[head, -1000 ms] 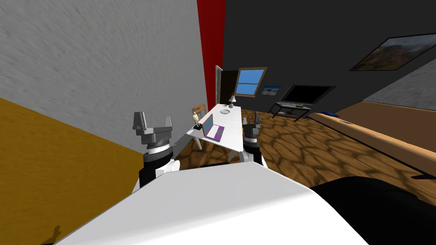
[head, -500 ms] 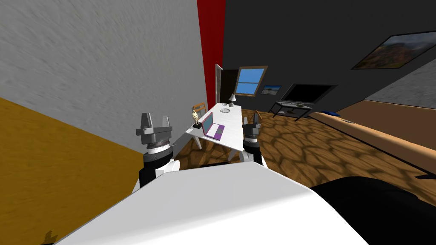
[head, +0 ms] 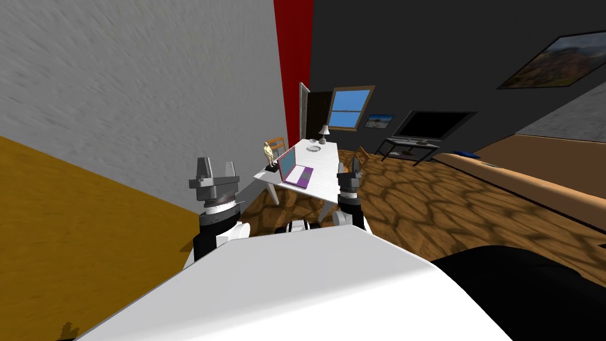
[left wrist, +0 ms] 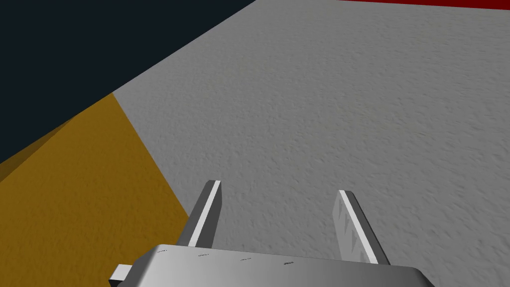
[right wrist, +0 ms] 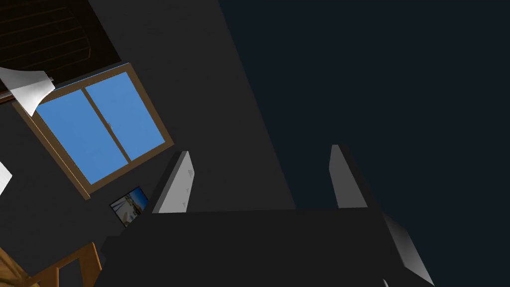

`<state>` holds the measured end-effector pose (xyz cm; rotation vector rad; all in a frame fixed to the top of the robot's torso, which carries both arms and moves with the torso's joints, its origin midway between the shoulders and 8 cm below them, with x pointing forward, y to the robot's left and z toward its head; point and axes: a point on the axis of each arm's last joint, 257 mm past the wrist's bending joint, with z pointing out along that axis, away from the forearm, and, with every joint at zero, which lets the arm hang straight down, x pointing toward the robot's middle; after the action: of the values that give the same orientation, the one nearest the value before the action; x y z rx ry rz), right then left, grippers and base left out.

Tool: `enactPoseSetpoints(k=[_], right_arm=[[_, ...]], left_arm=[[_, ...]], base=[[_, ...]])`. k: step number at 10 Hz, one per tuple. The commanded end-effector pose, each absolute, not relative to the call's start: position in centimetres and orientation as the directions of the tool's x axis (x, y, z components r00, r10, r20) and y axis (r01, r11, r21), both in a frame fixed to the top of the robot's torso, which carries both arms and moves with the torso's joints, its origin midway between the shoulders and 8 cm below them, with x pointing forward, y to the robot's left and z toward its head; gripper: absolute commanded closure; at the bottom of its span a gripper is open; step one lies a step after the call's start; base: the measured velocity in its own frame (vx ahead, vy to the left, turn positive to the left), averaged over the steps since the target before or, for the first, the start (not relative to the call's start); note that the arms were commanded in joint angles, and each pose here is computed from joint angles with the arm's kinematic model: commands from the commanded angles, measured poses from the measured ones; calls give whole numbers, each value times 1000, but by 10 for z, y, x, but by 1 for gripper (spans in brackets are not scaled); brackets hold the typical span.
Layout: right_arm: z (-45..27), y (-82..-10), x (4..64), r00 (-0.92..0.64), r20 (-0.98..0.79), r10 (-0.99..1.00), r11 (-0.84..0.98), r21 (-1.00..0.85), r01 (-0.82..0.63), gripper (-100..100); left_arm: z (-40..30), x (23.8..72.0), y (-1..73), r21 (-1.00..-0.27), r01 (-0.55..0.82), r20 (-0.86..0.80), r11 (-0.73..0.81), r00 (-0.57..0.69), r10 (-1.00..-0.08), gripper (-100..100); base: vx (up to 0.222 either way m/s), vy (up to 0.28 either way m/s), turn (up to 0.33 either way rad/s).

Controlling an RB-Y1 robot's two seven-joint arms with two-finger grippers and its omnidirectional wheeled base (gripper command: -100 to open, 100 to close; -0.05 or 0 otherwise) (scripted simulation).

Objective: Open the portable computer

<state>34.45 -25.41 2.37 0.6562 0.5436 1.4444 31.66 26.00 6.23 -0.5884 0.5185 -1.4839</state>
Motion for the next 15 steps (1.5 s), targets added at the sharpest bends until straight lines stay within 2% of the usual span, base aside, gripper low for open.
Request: enactPoseSetpoints(k=[1,5,10,15], right_arm=[[16,-245,353,49,-43,998,65,726,-685,-100],[-5,-230,376,56,-249,967,232,765,-601,-100],[-24,-226,394,69,-371,926,350,775,-526,-100],[-47,-223,416,90,-569,817,547,718,-430,-100]], left_arm=[[62,317,260,-651,759,36,-2,29,-999,0],[62,317,260,-651,759,36,-2,29,-999,0],[62,317,260,-651,759,36,-2,29,-999,0],[62,317,260,-651,759,36,-2,29,-999,0]], base=[[-21,46,16],[-32,114,26],[-24,81,16],[-25,102,26]])
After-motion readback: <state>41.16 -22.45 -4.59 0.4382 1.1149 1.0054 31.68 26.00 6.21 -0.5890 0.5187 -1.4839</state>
